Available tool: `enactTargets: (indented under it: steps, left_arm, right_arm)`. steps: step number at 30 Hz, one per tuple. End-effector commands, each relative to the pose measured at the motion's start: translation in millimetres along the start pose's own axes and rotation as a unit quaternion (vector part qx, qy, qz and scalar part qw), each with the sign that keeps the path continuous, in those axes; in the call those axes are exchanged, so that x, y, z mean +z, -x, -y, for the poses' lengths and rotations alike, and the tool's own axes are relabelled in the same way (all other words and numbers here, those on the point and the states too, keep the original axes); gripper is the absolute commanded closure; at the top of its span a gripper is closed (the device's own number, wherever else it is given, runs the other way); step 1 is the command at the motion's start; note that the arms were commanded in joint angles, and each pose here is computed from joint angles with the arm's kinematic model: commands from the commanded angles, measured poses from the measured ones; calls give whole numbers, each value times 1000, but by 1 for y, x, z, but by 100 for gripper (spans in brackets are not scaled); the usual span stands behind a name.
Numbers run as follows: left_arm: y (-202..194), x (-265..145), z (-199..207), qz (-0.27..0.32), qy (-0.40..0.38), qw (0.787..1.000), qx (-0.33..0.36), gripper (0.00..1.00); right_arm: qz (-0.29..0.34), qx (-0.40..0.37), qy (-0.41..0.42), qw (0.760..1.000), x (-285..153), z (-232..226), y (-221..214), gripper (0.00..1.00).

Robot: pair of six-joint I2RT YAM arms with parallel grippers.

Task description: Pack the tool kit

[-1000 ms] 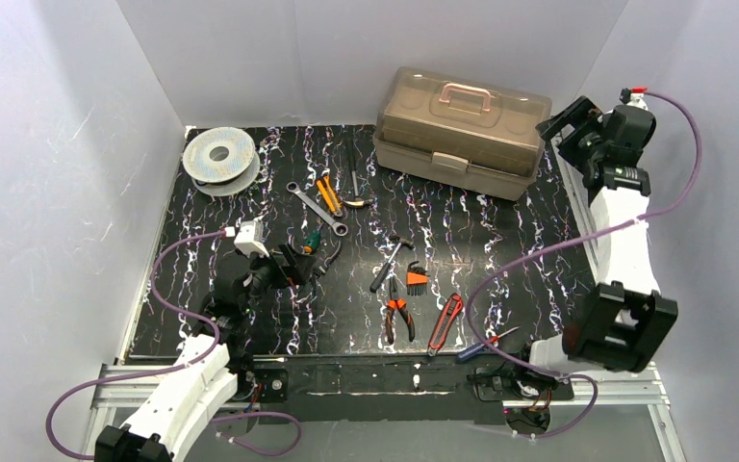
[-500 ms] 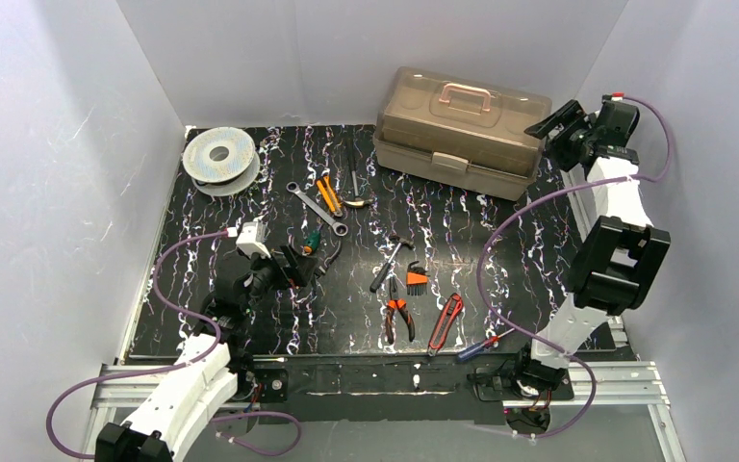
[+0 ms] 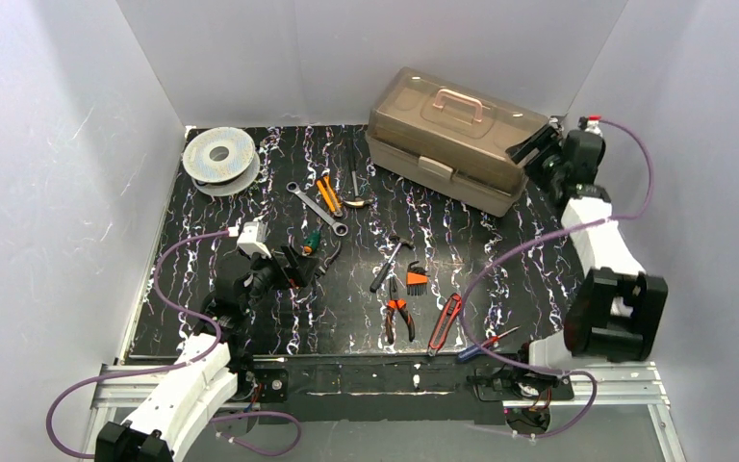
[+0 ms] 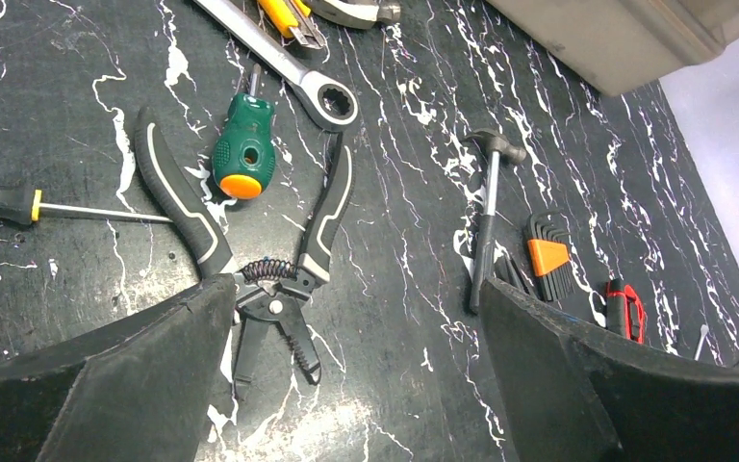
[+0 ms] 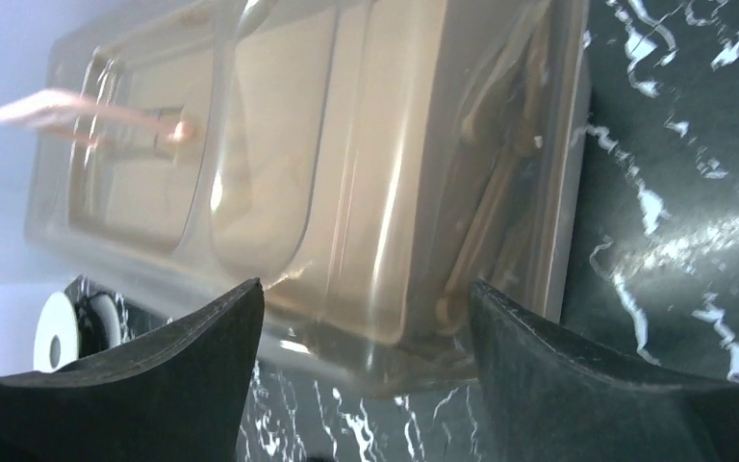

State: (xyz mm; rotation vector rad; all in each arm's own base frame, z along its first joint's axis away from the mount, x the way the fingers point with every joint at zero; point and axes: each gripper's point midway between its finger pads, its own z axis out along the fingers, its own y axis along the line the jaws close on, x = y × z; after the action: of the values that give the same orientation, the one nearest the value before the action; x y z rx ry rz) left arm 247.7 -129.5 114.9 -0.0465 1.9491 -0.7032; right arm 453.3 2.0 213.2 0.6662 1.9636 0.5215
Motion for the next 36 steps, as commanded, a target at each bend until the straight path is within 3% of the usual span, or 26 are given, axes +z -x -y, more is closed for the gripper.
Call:
enactTargets:
  steps: [1, 7, 14, 19, 31, 36]
  left_arm:
    - [0, -1, 3, 2, -8, 1000, 6, 2]
    - [0, -2, 3, 4, -9, 1000, 6, 2]
    - [-3, -1, 3, -2, -11, 1000, 3, 2]
    - [-4, 1, 2, -4, -11, 1000, 2, 2]
    - [-7, 3, 0, -9, -6, 1000, 4, 2]
    - [-6, 4, -2, -8, -3, 1000, 4, 2]
  right_arm:
    - [-119, -17, -26, 992, -34, 19, -114, 19]
    - [-94, -64, 16, 993, -83, -9, -128, 19]
    - [-30, -124, -15, 992, -98, -21, -63, 15]
    - [-10, -157, -5, 987, -86, -41, -24, 16]
    - [148, -245, 14, 958, -28, -96, 84, 13]
    - [185, -248, 10, 951, -2, -108, 110, 13]
